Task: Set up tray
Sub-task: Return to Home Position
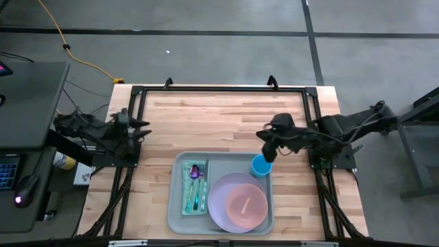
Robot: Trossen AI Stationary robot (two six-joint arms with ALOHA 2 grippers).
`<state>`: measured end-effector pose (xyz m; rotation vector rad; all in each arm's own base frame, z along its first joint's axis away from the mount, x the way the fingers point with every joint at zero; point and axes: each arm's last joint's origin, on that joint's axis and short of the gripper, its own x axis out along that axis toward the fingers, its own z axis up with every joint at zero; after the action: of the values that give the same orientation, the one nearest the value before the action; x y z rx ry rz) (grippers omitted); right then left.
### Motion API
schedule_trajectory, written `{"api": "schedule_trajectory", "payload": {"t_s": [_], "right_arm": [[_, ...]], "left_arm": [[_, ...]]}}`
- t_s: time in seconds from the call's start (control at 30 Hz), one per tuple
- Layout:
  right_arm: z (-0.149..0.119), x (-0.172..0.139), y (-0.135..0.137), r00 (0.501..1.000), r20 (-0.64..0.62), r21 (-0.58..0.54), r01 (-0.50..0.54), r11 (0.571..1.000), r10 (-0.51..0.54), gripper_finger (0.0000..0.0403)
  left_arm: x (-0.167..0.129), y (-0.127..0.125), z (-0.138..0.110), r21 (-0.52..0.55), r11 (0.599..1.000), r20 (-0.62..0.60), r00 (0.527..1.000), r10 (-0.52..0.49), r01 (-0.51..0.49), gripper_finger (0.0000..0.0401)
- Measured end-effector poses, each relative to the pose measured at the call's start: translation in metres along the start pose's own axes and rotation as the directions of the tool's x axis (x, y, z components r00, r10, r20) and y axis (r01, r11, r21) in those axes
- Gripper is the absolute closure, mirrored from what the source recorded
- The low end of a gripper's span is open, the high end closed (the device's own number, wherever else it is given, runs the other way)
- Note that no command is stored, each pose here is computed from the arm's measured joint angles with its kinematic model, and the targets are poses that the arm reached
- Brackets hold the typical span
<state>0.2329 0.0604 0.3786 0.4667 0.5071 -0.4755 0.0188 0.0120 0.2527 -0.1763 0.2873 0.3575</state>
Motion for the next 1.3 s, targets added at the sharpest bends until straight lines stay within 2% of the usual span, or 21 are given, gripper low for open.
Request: {"api": "schedule_trajectory", "payload": {"t_s": [0.1, 0.23, 0.5, 0.73, 0.97, 1.3], "right_arm": [[-0.018, -0.005, -0.023, 0.995, 0.081, 0.025, -0.055, 0.998, 0.053, 0.0403], [-0.04, -0.011, -0.053, 0.981, 0.175, 0.047, -0.088, 0.995, 0.079, 0.0403], [-0.075, -0.02, -0.101, 0.91, 0.391, 0.068, -0.175, 0.982, 0.135, 0.0403], [-0.099, -0.022, -0.129, 0.885, 0.447, 0.08, -0.186, 0.979, 0.132, 0.0403], [-0.113, -0.018, -0.149, 0.853, 0.503, 0.068, -0.2, 0.977, 0.14, 0.0403], [-0.107, -0.017, -0.165, 0.827, 0.531, -0.013, -0.211, 0.977, 0.186, 0.0403]], "left_arm": [[0.014, -0.01, -0.008, 0.038, 0.999, 0.029, 0.999, -0.026, 0.025, 0.0201], [0.033, -0.02, -0.021, 0.011, 0.999, 0.072, 0.997, -0.032, 0.032, 0.0201], [0.055, -0.033, -0.035, -0.037, 0.998, 0.192, 0.98, -0.051, 0.06, 0.0201], [0.062, -0.034, -0.039, -0.055, 0.998, 0.253, 0.967, 0.009, 0.005, 0.0201], [0.068, -0.034, -0.046, -0.062, 0.993, 0.303, 0.947, 0.111, -0.096, 0.0201], [0.07, -0.033, -0.046, -0.032, 0.988, 0.325, 0.933, 0.154, -0.152, 0.0201]]}}
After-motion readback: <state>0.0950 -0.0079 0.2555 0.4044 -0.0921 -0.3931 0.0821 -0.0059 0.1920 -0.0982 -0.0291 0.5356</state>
